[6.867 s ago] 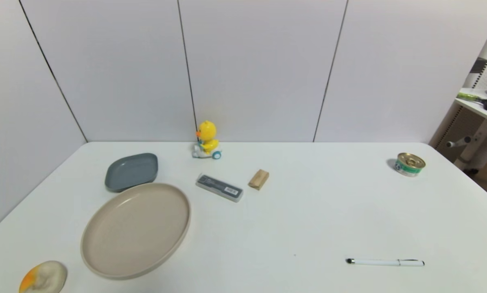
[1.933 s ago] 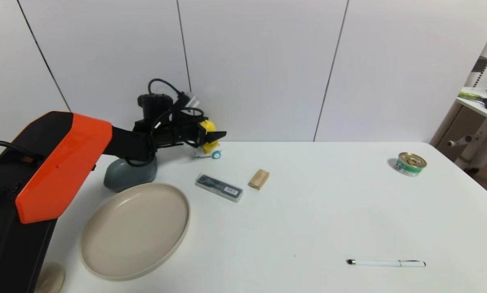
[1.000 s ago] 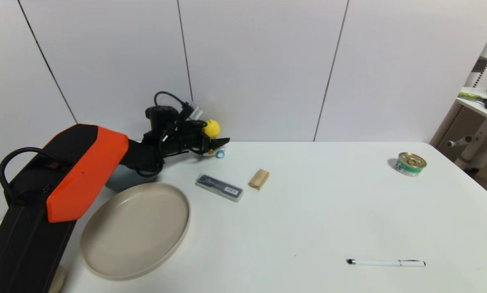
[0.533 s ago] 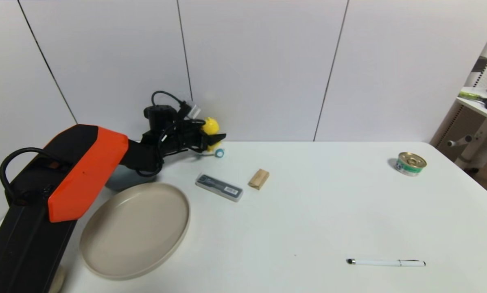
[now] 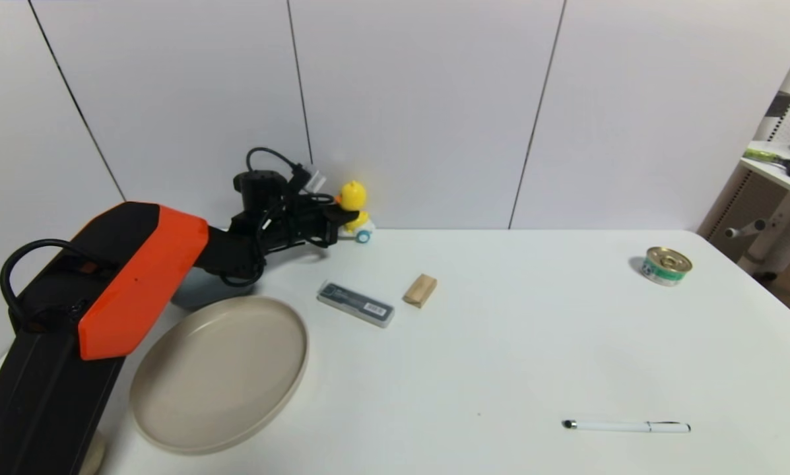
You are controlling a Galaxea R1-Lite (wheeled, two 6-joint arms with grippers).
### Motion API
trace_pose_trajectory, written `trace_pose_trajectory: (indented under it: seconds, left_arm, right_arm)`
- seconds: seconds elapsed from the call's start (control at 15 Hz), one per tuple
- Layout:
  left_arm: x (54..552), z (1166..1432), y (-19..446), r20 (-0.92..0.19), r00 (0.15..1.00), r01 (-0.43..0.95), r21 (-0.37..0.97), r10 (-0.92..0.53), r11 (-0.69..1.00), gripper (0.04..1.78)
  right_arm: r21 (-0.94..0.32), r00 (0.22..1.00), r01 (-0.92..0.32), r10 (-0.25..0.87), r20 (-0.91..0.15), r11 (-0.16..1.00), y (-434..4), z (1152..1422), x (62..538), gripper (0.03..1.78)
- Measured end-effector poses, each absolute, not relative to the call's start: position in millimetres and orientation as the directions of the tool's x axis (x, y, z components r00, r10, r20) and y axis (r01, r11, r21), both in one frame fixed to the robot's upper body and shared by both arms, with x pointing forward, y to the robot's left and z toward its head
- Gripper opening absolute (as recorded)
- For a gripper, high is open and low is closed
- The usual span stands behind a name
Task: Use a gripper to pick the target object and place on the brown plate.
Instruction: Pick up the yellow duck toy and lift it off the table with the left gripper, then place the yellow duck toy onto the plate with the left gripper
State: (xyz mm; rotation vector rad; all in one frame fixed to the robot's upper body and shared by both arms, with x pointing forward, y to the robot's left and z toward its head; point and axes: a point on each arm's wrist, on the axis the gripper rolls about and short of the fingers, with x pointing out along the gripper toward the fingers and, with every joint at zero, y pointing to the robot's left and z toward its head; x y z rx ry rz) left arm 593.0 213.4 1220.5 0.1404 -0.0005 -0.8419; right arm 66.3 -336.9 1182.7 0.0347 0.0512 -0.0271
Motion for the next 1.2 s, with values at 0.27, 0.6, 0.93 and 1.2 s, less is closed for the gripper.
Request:
trace_pose_trajectory:
  seconds: [0.27, 0.6, 0.93, 1.2]
  left_arm:
    - [591, 1233, 214, -0.02, 0.67, 0.736, 0.151, -0.742, 0.66, 0.39]
    - [580, 1258, 217, 0.004, 0.672, 0.73, 0.171, -0.741, 0.662, 0.39]
    - [537, 1300, 227, -0.012, 0.703, 0.703, 0.165, -0.711, 0.692, 0.39]
    - [471, 1331, 244, -0.065, 0.754, 0.654, 0.165, -0.654, 0.738, 0.39]
  right_arm:
    - [0.034, 0.998, 0.028, -0.026, -0.052, 0.999, -337, 1183, 66, 1.7]
    - [0.033, 0.998, 0.028, -0.026, -0.052, 0.999, -337, 1183, 66, 1.7]
    - [0.034, 0.998, 0.028, -0.026, -0.052, 0.999, -337, 1183, 66, 1.7]
    - [0.034, 0.998, 0.028, -0.026, -0.052, 0.999, -337, 1183, 66, 1.7]
